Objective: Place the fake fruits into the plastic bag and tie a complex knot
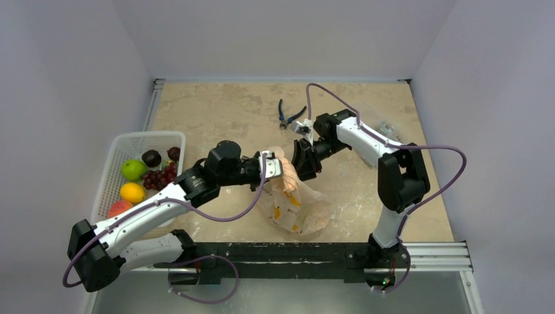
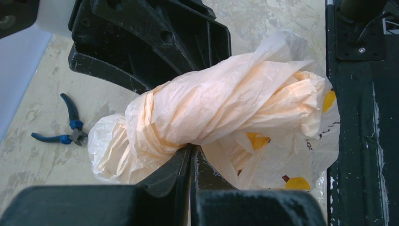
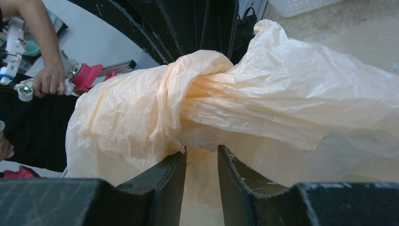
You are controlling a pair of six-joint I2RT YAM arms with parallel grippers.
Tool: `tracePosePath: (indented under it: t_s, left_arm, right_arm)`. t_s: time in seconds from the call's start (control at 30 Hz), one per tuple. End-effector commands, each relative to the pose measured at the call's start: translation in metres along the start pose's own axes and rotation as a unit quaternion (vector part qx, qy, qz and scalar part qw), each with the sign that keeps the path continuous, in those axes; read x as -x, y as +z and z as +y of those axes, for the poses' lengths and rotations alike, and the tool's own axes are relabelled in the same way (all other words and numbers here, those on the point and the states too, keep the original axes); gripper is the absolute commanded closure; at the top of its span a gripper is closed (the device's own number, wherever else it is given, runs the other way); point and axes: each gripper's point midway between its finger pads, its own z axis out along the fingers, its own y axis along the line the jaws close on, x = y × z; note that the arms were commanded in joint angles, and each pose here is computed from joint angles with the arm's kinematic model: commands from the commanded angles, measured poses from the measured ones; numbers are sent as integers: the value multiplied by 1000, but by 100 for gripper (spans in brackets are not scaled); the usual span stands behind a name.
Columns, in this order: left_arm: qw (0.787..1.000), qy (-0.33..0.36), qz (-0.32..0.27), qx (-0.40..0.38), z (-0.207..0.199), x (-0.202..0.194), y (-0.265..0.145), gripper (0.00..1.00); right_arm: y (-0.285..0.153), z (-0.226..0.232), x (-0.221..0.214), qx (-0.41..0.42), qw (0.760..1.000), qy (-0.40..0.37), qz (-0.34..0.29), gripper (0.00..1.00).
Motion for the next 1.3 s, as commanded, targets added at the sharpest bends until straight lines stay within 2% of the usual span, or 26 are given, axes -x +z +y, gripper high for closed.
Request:
tracePosePath:
  t_s: [0.0,0.23,0.37,0.53,0.57,0.6,0.63,0.67,0.7,0.8,0.87,0.97,1.1,1.27]
  left_arm:
    - [999,26,-31,16,12,29,-8,100]
    - [999,17,-30,17,12,29,-7,100]
    - [999,17,-28,16,12,28,-7,100]
    - [999,17,-26,18,13,28,-7,100]
    - [999,17,-26,18,13,27,-7,100]
    - [999,16,-25,18,13,27,-6,100]
    - [999,16,-26,18,12,27,-6,100]
    - [999,17,-27,17,12,27,-6,100]
    - [999,16,-27,17,12,27,-6,100]
    - [999,16,-29,16,12,27,-6,100]
    - [999,19,-30,14,11,27,-6,100]
    - [999,19,-32,12,9,26,-6,100]
    - [999,20,-35,13,9,27,-5,100]
    - [999,16,-33,16,10,27,-7,100]
  right_arm:
    - [1,22,29,13,999,8,-30,67]
    - [3,16,20,21,995,92,-38,69]
    - [0,4,15,12,990,136,-23,68]
    - [-18,-24,5,-32,979,200,-4,69]
    - [-23,-34,2,-67,968,241,7,69]
    - [-31,-66,3,-148,964,222,-1,72]
    - [-39,-76,14,-211,952,217,-34,73]
    - [-41,-67,33,-230,950,197,-75,70]
    - [-43,-56,45,-233,951,182,-91,69]
    - [-48,-39,44,-234,956,160,-71,67]
    - [-59,-38,39,-276,956,82,-50,65]
    - [-67,-40,39,-316,947,16,-51,64]
    - [-60,-57,36,-310,949,-9,-55,62]
    - [-27,-47,31,-237,970,3,-57,65]
